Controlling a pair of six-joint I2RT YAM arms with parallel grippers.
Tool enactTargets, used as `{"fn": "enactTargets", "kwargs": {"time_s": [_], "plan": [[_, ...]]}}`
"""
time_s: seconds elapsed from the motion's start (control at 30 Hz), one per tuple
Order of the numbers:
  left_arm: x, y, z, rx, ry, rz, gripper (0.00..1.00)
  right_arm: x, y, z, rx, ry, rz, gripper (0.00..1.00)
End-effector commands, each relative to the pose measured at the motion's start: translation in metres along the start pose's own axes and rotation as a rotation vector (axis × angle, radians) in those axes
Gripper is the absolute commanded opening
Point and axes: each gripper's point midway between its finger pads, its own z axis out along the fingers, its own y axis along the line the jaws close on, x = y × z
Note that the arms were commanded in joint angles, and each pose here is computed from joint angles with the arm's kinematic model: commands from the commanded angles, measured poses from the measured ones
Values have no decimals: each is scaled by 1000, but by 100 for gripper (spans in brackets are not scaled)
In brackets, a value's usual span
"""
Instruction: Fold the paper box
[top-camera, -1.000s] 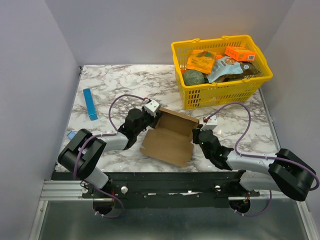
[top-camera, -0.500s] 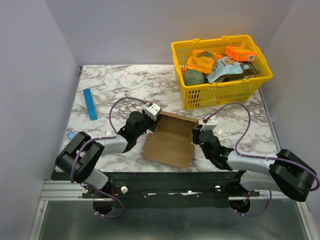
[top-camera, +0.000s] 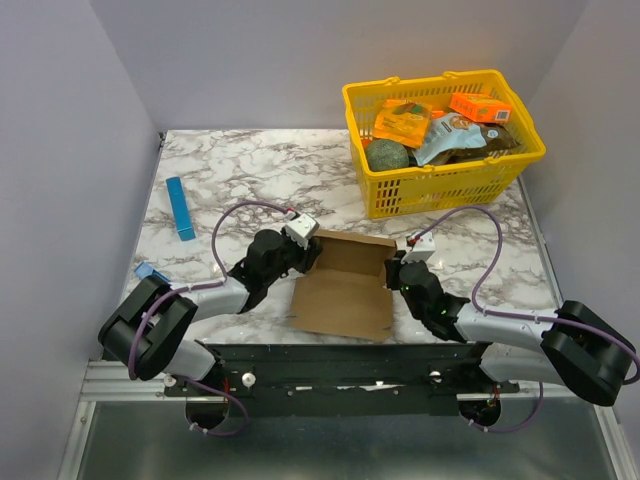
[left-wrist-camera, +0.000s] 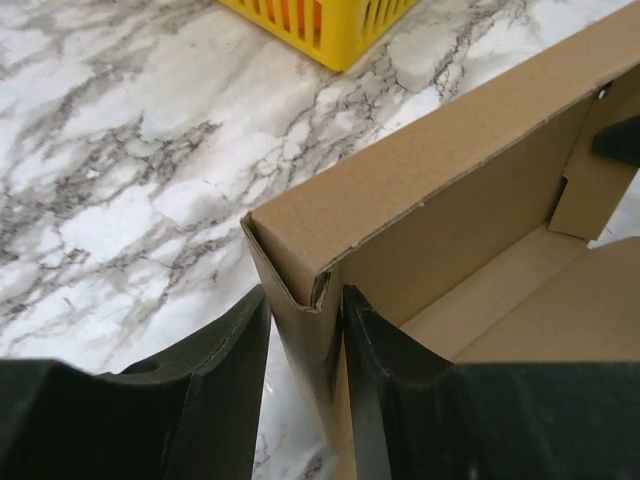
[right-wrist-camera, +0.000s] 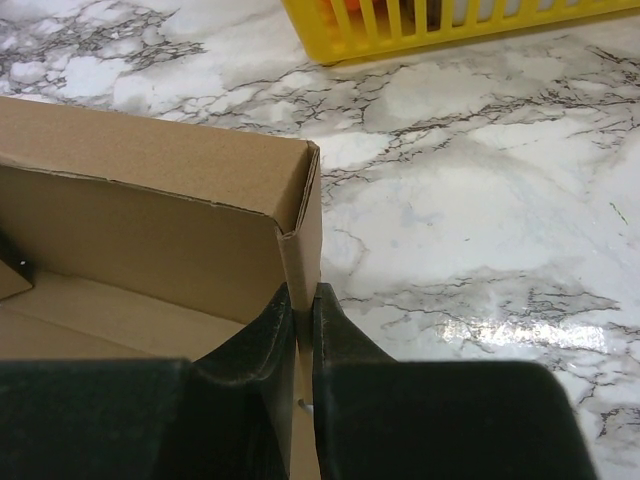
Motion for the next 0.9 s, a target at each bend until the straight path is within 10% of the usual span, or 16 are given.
{"fn": "enactTargets", "kwargs": {"time_s": [0.0, 0.33, 0.47, 0.87], "plan": [[18, -12, -7, 52, 66, -27, 47, 11, -2, -4, -10, 36, -13, 0], [18, -16, -14, 67, 65, -42, 25, 14, -7, -4, 15, 48, -22, 1], [18, -13, -15, 30, 60, -33, 0, 14, -14, -3, 65, 60, -35, 0], [8, 14, -38, -328, 13, 49, 0, 17, -46, -1, 326, 120, -69, 1]]}}
